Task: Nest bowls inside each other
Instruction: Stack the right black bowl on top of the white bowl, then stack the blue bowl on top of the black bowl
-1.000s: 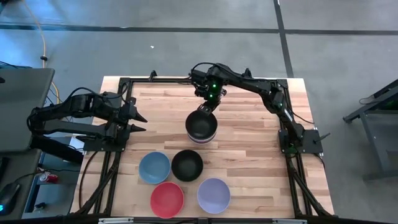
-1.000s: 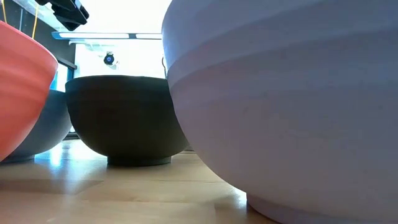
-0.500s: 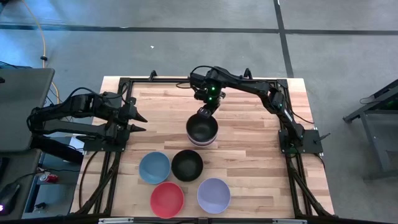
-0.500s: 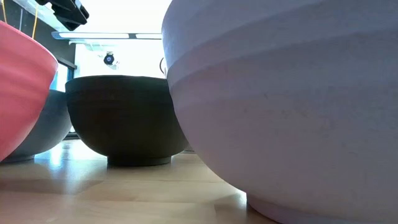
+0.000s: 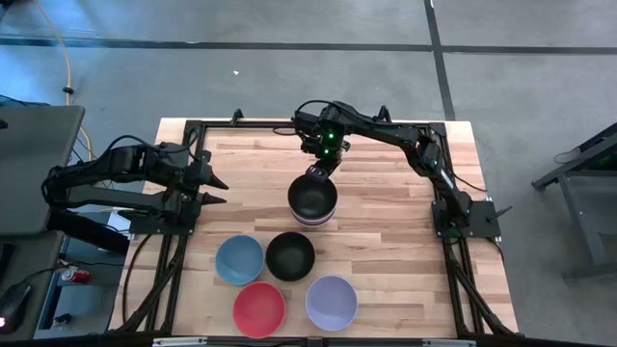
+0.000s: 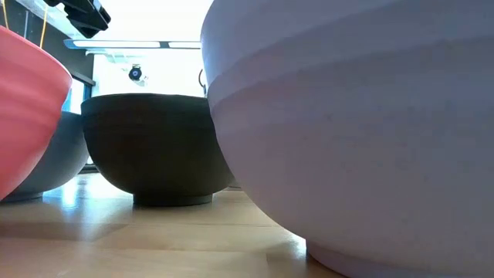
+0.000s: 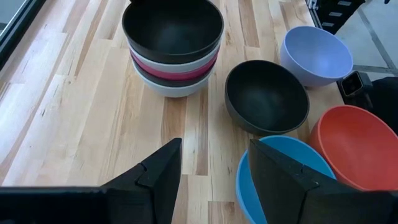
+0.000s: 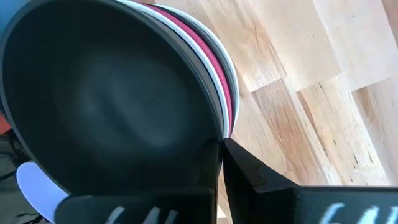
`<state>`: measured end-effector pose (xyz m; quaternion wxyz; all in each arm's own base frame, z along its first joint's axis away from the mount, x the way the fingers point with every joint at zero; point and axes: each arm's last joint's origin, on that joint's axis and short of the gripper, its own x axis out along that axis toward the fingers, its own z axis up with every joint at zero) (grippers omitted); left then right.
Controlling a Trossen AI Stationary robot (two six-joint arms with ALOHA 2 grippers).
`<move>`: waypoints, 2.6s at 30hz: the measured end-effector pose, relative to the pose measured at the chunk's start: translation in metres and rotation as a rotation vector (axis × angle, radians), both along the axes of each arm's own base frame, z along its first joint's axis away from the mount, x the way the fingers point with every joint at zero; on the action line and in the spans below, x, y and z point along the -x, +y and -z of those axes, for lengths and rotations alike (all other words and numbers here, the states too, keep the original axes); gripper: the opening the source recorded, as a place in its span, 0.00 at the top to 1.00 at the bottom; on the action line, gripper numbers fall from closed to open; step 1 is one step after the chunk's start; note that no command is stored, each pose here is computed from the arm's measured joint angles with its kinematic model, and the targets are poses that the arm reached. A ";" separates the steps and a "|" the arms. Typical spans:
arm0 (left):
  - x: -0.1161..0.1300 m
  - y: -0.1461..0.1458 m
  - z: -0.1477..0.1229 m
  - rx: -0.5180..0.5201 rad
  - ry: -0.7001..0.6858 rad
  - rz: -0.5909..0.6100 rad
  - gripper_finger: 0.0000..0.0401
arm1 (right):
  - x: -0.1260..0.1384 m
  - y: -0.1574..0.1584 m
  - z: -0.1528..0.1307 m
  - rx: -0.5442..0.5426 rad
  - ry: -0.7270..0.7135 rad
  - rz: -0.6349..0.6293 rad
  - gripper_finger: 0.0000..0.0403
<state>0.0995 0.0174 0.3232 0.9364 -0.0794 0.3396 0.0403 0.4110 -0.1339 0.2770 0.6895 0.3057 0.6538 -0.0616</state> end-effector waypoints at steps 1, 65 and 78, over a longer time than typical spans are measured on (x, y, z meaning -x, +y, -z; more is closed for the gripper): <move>0.000 0.000 0.000 0.000 0.000 0.000 0.56 | 0.000 0.000 0.000 0.000 -0.001 0.001 1.00; -0.078 -0.062 0.133 0.231 0.614 -0.174 0.61 | 0.126 0.124 -0.207 0.398 -0.821 -0.615 0.71; -0.079 -0.059 0.133 0.196 0.609 -0.145 0.97 | 0.127 0.139 -0.206 0.415 -0.802 -0.654 0.71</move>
